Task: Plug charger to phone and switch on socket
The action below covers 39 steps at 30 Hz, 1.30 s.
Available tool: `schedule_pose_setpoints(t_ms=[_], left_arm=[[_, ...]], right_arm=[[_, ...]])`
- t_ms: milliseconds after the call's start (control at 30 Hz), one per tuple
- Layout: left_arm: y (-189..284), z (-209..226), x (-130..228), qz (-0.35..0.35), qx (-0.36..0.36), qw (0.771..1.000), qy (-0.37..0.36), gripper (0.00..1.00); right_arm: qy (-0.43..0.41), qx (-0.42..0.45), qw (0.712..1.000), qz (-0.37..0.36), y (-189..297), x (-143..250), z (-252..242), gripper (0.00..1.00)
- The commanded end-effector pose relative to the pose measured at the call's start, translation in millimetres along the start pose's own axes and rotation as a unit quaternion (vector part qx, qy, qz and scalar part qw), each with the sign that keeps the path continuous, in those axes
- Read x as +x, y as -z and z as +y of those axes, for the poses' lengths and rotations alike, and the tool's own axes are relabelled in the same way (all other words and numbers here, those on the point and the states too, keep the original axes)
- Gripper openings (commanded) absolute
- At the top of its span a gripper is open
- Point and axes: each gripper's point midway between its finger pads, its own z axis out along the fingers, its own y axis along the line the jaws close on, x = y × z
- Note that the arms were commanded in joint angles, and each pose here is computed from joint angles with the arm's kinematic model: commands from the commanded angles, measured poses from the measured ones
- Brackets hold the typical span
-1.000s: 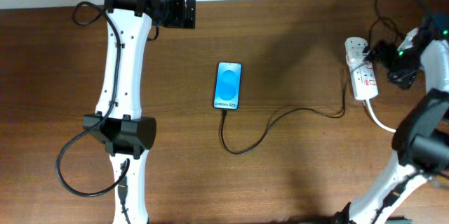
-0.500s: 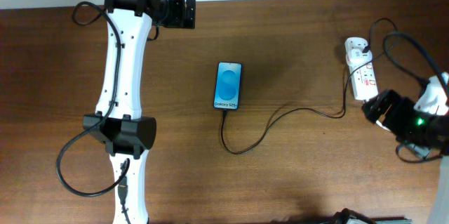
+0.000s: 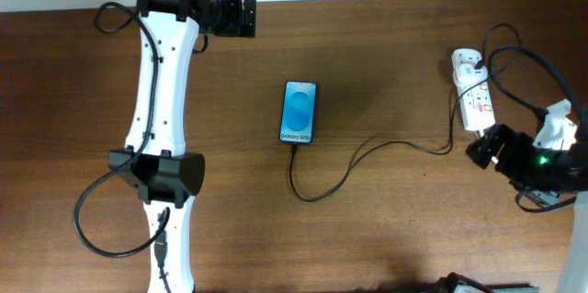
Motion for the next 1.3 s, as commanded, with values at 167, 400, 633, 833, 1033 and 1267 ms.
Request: schedule_pose_setpoints(t_ms=[167, 400, 633, 833, 1033, 1267], left_arm=[[-4, 2, 2, 0.005, -0.006, 1.000, -0.002, 0.99], [-5, 2, 2, 0.005, -0.006, 1.000, -0.002, 0.99], [-5, 2, 2, 0.005, -0.006, 1.000, -0.003, 0.99], [-4, 2, 2, 0.005, -0.006, 1.000, -0.002, 0.99], [-5, 2, 2, 0.005, -0.006, 1.000, -0.002, 0.99], [-4, 2, 2, 0.005, -0.006, 1.000, -0.003, 0.99]], right_arm=[[0.197, -0.047, 0.977, -0.064, 4, 4, 66, 0.98], [0.257, -0.073, 0.954, -0.140, 38, 19, 86, 0.98], [0.276, -0.101, 0.927, -0.233, 28, 44, 71, 0.98], [0.312, -0.150, 0.863, -0.369, -13, 57, 62, 0.99], [0.314, -0.163, 0.811, -0.466, -39, 43, 58, 0.98], [0.306, -0.163, 0.778, -0.524, -56, 31, 53, 0.99]])
